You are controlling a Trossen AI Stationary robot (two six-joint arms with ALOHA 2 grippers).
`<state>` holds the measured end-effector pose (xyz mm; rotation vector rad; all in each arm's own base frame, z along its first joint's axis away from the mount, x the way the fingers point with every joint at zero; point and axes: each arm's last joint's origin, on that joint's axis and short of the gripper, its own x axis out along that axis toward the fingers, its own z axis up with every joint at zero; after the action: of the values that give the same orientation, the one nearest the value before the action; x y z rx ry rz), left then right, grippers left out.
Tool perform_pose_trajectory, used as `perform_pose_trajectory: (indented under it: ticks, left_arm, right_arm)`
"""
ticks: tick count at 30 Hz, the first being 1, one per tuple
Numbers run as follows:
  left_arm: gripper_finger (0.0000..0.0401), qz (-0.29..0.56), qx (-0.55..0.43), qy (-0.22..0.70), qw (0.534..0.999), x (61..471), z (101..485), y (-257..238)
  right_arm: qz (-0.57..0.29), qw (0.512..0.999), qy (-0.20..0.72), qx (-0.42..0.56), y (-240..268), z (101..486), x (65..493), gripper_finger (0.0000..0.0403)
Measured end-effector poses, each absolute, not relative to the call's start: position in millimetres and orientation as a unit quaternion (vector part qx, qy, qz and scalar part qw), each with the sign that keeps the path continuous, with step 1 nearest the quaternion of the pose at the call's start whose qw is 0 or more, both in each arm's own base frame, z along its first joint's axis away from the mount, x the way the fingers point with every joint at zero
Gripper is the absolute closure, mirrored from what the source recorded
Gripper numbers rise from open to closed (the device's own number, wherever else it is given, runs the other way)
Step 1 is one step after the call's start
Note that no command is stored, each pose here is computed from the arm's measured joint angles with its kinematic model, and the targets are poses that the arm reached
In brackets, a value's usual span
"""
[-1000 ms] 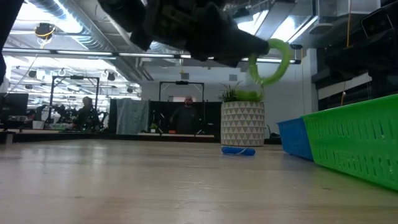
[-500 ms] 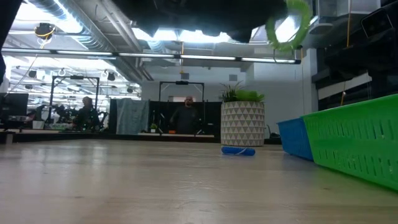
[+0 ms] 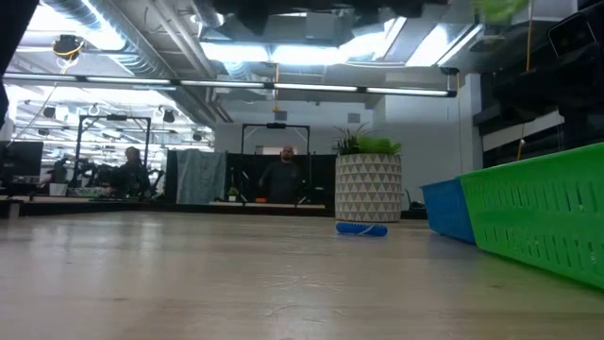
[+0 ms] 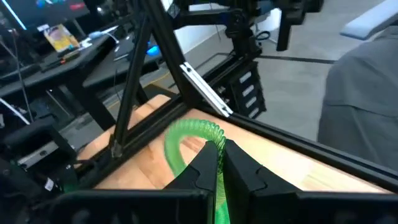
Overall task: Sort spring keychains
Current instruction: Put the green spring keychain into the green bin
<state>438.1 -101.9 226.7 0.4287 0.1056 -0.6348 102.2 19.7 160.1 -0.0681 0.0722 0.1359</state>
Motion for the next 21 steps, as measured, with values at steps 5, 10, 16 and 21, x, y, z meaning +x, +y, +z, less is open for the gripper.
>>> perform_pose_trajectory:
  ticks: [5, 10, 16, 21]
  left_arm:
    - [0.0395, -0.312, 0.211, 0.082, 0.923, 459.6, 219.4, -102.8]
    - [0.0395, -0.318, 0.209, 0.116, 0.918, 470.9, 203.3, -104.0]
    - [0.0392, -0.321, 0.209, 0.129, 0.915, 472.4, 193.0, -104.2]
    - [0.0387, -0.32, 0.21, 0.129, 0.915, 472.5, 193.1, -104.2]
  right_arm:
    - [0.068, 0.996, 0.036, -0.034, 19.7, 160.1, 102.2, 0.0267]
    - [0.068, 0.996, 0.036, -0.034, 19.7, 160.1, 102.2, 0.0267]
    - [0.068, 0.996, 0.036, -0.034, 19.7, 160.0, 102.2, 0.0267]
    - [0.068, 0.996, 0.036, -0.034, 19.7, 160.1, 102.2, 0.0267]
